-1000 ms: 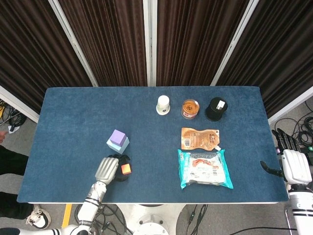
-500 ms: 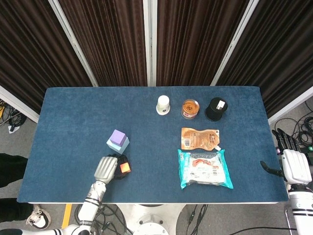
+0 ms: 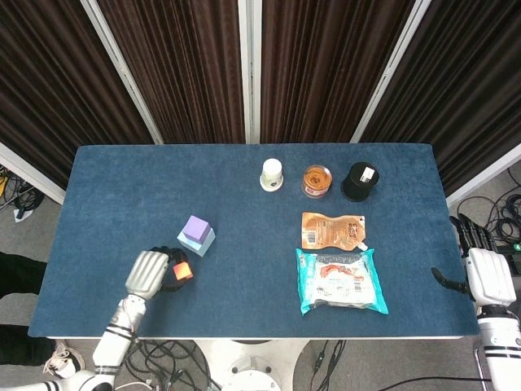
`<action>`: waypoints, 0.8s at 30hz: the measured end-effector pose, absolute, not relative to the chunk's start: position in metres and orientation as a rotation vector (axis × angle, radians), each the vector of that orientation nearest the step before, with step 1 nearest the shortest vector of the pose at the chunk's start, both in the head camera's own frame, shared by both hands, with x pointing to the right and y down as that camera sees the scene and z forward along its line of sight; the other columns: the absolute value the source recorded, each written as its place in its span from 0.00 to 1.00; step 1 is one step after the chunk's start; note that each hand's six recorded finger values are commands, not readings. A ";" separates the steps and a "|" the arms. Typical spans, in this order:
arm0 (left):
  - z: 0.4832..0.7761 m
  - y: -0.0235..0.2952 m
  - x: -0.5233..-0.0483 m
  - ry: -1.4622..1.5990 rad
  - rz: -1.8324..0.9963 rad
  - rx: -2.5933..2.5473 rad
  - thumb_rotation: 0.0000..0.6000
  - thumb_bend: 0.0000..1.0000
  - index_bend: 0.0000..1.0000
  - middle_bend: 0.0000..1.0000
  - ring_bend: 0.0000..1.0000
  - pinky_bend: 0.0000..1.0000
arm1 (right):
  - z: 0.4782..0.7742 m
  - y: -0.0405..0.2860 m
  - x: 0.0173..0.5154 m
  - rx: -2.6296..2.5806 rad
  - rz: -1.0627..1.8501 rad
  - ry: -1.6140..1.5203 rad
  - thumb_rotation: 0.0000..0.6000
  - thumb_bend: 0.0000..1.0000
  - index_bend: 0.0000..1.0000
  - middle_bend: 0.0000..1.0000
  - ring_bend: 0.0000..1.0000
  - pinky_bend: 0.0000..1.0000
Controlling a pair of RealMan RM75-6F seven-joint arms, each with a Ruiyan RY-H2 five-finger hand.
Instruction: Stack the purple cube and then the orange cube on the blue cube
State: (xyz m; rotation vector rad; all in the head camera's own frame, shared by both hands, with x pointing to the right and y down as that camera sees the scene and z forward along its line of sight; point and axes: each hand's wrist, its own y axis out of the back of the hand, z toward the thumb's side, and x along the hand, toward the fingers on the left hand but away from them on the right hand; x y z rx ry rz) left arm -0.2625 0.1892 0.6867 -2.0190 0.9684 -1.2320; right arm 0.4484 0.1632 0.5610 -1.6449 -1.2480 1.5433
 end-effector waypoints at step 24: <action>0.635 0.059 -0.315 0.534 -0.888 -2.034 1.00 0.30 0.49 0.64 0.46 0.49 | 0.580 0.157 0.441 -1.593 1.572 -1.191 1.00 0.14 0.00 0.00 0.00 0.00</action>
